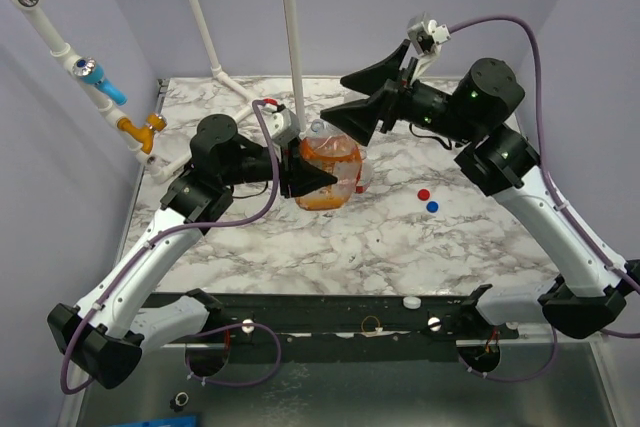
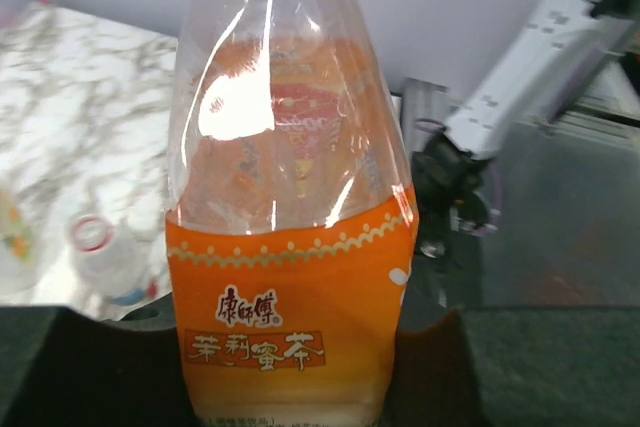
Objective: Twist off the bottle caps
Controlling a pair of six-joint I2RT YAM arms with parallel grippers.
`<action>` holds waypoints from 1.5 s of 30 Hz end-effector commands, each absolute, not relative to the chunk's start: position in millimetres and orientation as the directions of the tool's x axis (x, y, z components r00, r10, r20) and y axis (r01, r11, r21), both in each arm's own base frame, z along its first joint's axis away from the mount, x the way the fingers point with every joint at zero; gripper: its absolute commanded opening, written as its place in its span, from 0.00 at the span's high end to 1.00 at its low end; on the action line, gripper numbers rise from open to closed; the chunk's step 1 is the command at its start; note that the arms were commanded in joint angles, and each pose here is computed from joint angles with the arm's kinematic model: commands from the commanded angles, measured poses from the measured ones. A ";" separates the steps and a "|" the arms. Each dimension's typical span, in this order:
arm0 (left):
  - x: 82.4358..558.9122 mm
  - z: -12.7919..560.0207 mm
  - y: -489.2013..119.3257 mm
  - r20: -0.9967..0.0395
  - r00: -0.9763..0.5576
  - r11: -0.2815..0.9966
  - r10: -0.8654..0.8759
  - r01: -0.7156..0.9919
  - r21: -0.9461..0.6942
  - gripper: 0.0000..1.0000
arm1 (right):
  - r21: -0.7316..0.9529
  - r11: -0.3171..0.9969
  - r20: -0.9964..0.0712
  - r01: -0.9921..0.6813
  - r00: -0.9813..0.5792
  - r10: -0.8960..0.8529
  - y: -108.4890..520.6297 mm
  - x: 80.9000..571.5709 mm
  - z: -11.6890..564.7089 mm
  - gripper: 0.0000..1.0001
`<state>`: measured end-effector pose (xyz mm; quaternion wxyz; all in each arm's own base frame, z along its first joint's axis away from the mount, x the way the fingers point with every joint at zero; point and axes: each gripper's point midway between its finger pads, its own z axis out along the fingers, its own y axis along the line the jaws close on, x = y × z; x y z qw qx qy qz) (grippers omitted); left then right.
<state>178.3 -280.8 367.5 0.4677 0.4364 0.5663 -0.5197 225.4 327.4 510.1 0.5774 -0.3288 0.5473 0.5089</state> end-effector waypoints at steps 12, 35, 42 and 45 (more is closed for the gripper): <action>282.1 350.1 -246.7 -0.996 0.000 0.585 0.094 0.809 0.055 1.00 | 0.334 0.645 -0.942 -0.687 -0.276 0.194 331.9 313.4 463.4 0.15; 218.9 358.9 -273.5 -0.994 -0.108 0.286 0.016 0.953 -0.099 1.00 | 0.236 0.372 -0.964 -0.898 -0.169 0.205 351.2 258.9 487.2 0.99; 140.1 370.8 -276.8 -0.971 -0.233 -0.116 0.045 0.965 -0.237 1.00 | 0.097 -0.075 -0.985 -0.992 -0.107 0.138 343.0 170.3 489.4 0.99; 139.1 368.9 -276.1 -0.972 -0.229 -0.116 0.046 0.965 -0.233 1.00 | 0.096 -0.193 -0.987 -0.976 -0.119 0.111 337.9 153.0 483.2 0.99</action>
